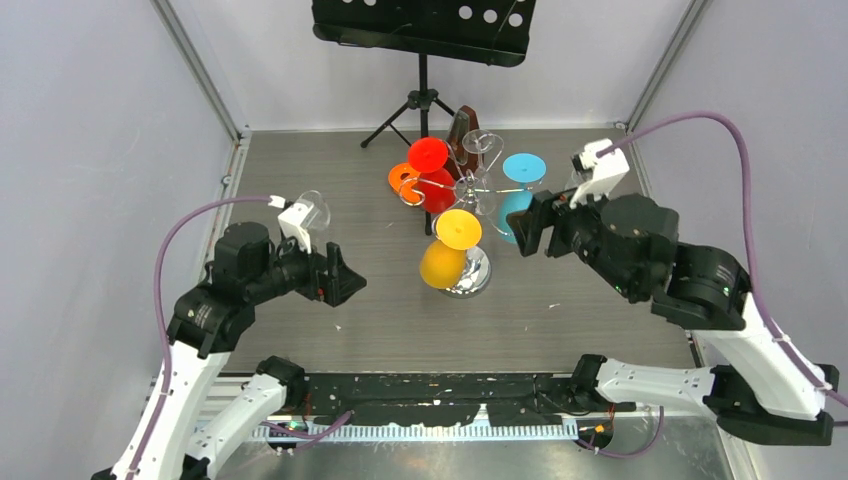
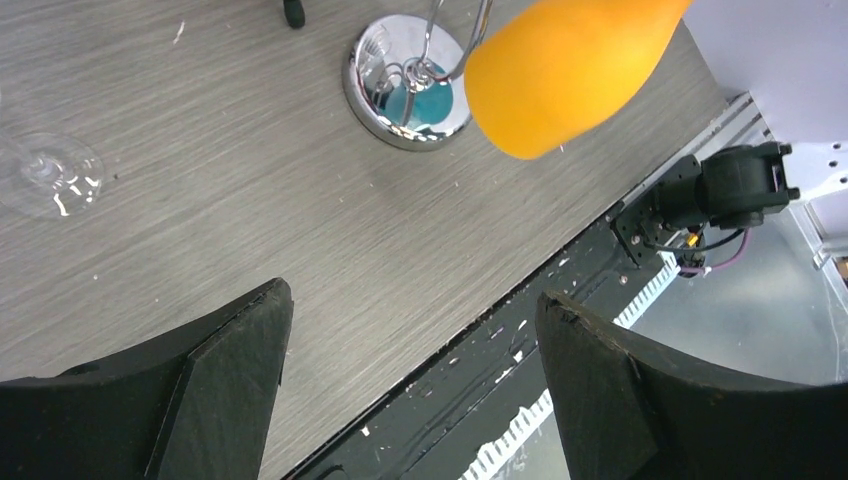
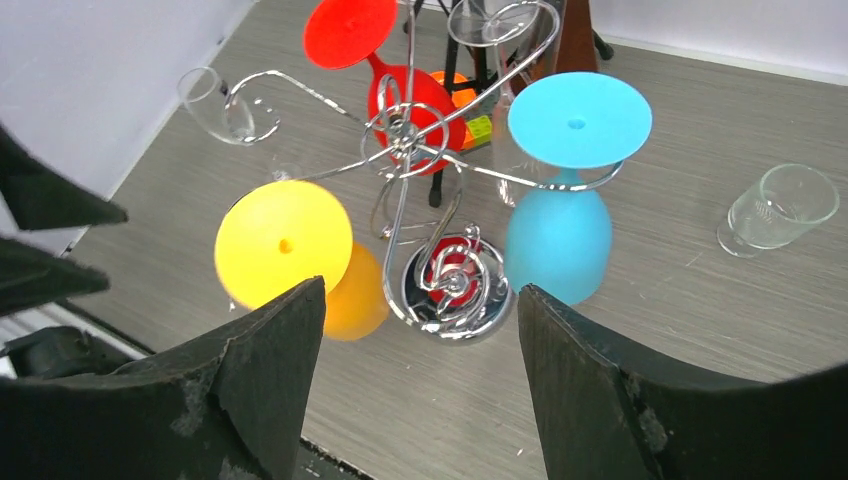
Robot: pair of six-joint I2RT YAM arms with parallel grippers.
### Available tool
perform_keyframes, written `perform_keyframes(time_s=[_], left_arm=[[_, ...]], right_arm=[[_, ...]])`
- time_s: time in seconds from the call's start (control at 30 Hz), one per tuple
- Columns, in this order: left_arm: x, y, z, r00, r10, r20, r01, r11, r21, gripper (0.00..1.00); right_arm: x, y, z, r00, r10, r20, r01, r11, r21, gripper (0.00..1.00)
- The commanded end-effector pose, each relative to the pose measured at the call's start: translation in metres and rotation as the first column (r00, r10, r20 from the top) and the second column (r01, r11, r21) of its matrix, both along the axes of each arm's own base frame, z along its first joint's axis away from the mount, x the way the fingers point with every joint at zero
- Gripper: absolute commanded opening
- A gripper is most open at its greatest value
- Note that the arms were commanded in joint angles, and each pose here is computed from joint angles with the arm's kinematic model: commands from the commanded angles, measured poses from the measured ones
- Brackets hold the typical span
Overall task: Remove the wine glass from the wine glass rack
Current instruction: Pick up the wine glass from the wine rack.
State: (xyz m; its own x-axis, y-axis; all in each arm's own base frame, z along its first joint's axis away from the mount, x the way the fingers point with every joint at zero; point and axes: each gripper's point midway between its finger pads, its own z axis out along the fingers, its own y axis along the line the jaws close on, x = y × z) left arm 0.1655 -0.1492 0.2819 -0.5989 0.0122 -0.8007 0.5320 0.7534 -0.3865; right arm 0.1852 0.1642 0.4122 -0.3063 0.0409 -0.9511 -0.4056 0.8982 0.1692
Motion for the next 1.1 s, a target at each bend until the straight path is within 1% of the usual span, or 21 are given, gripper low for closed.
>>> perform_keyframes(time_s=[0.0, 0.1, 0.23, 0.27, 0.37, 0.53, 0.57, 0.63, 0.67, 0.7, 0.73, 0.77, 0.8, 0.87, 1.07], left_arm=[[-0.005, -0.006, -0.001, 0.996, -0.057, 0.064, 0.059, 0.998, -0.029, 0.89], [-0.009, -0.007, -0.008, 0.996, -0.066, 0.063, 0.068, 0.997, -0.040, 0.89], [-0.010, -0.013, -0.017, 0.994, -0.074, 0.080, 0.082, 0.992, -0.094, 0.90], [-0.011, -0.014, -0.021, 0.994, -0.081, 0.077, 0.088, 0.991, -0.098, 0.90], [-0.013, -0.015, -0.031, 0.993, -0.097, 0.065, 0.102, 0.990, -0.092, 0.91], [-0.017, -0.022, -0.042, 0.990, -0.132, 0.052, 0.137, 0.983, -0.122, 0.91], [-0.018, -0.023, -0.044, 0.990, -0.135, 0.042, 0.139, 0.982, -0.130, 0.91], [-0.021, -0.026, -0.048, 0.988, -0.156, 0.022, 0.158, 0.977, -0.144, 0.91], [-0.022, -0.026, -0.050, 0.987, -0.159, 0.017, 0.160, 0.977, -0.141, 0.91], [-0.023, -0.024, -0.052, 0.987, -0.158, 0.015, 0.159, 0.978, -0.133, 0.91], [-0.023, -0.023, -0.055, 0.988, -0.154, 0.012, 0.154, 0.981, -0.122, 0.91], [-0.023, -0.021, -0.059, 0.989, -0.145, 0.010, 0.145, 0.983, -0.110, 0.91], [-0.022, -0.019, -0.060, 0.991, -0.135, 0.012, 0.136, 0.985, -0.105, 0.92], [-0.022, -0.019, -0.061, 0.991, -0.134, 0.010, 0.135, 0.985, -0.107, 0.92], [-0.024, -0.021, -0.063, 0.989, -0.145, -0.013, 0.143, 0.984, -0.111, 0.92]], right_arm=[[0.019, 0.004, 0.025, 1.000, 0.008, 0.026, -0.010, 0.998, 0.060, 0.76], [0.032, 0.000, 0.026, 1.000, -0.021, 0.017, 0.020, 0.997, 0.070, 0.75], [0.051, -0.013, 0.027, 0.997, -0.079, 0.011, 0.078, 0.994, 0.071, 0.75], [0.057, -0.020, 0.026, 0.994, -0.111, 0.008, 0.110, 0.991, 0.074, 0.75], [0.069, -0.026, 0.023, 0.991, -0.134, -0.010, 0.135, 0.987, 0.085, 0.74], [0.092, -0.045, 0.018, 0.978, -0.205, -0.040, 0.209, 0.967, 0.147, 0.73], [0.097, -0.044, 0.016, 0.980, -0.194, -0.050, 0.200, 0.967, 0.159, 0.73], [0.110, -0.056, 0.011, 0.970, -0.233, -0.073, 0.243, 0.952, 0.188, 0.71], [0.113, -0.054, 0.008, 0.972, -0.215, -0.092, 0.230, 0.951, 0.209, 0.71], [0.120, -0.061, 0.006, 0.967, -0.236, -0.100, 0.253, 0.941, 0.224, 0.70], [0.122, -0.058, 0.004, 0.970, -0.214, -0.118, 0.238, 0.938, 0.252, 0.69], [0.128, -0.064, 0.001, 0.965, -0.229, -0.129, 0.257, 0.926, 0.277, 0.69], [0.130, -0.061, -0.002, 0.968, -0.206, -0.142, 0.240, 0.926, 0.291, 0.68], [0.139, -0.064, -0.011, 0.964, -0.206, -0.167, 0.251, 0.913, 0.323, 0.68], [0.151, -0.056, -0.025, 0.967, -0.141, -0.211, 0.219, 0.885, 0.410, 0.66]])
